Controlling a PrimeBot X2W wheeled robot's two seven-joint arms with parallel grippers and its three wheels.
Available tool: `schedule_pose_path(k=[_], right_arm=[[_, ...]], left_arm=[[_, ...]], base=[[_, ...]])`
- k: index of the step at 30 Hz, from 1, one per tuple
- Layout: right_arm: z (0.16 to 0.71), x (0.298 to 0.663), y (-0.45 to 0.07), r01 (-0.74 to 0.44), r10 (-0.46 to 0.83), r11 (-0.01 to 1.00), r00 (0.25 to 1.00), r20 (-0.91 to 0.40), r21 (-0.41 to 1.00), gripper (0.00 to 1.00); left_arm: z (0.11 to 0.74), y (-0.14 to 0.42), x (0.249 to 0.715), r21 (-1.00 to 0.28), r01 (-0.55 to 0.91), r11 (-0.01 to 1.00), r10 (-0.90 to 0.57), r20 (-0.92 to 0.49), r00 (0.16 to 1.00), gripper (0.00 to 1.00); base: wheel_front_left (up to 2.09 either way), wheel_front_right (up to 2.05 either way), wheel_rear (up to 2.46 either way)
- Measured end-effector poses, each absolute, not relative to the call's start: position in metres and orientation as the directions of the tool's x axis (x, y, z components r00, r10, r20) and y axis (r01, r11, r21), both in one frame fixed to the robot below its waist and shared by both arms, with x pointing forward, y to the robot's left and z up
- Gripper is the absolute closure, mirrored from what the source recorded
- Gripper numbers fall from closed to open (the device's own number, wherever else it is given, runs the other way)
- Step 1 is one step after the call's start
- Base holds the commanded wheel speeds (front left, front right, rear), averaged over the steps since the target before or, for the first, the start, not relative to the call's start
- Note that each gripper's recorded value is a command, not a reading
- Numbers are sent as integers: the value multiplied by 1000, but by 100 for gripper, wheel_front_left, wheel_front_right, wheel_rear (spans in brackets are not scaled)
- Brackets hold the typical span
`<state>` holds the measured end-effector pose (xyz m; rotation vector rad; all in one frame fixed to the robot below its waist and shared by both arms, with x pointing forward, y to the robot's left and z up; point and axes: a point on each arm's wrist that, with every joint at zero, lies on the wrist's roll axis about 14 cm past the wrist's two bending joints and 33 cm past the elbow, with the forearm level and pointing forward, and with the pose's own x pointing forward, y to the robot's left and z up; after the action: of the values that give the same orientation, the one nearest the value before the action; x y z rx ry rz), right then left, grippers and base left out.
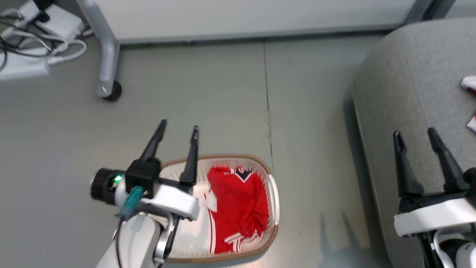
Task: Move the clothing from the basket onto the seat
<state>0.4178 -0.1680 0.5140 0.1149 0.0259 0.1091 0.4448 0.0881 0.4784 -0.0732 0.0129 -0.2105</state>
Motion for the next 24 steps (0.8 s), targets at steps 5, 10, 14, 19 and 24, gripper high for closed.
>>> schedule_pose_path(k=[5, 10, 14, 19, 24], right_arm=[[496, 440, -176, -94, 99, 991, 994, -53, 96, 0], [468, 459, -181, -86, 95, 992, 990, -101, 90, 0], [442, 471, -184, -78, 90, 993, 986, -140, 94, 0], [407, 481, -183, -74, 94, 991, 978, -188, 110, 0], [372, 484, -185, -61, 88, 991, 966, -243, 116, 0]], left_arm=[[415, 57, 461, -106, 278, 955, -292, -163, 942, 0], [341, 44, 465, -138, 307, 942, -336, -346, 876, 0], [281, 44, 460, -170, 298, 939, -343, -491, 801, 0], [218, 32, 446, -228, 308, 924, -382, -621, 685, 0], [166, 24, 433, -270, 299, 915, -398, -715, 574, 0]], base=[[0, 0, 0], [0, 0, 0], [0, 0, 0], [0, 0, 0], [0, 0, 0]])
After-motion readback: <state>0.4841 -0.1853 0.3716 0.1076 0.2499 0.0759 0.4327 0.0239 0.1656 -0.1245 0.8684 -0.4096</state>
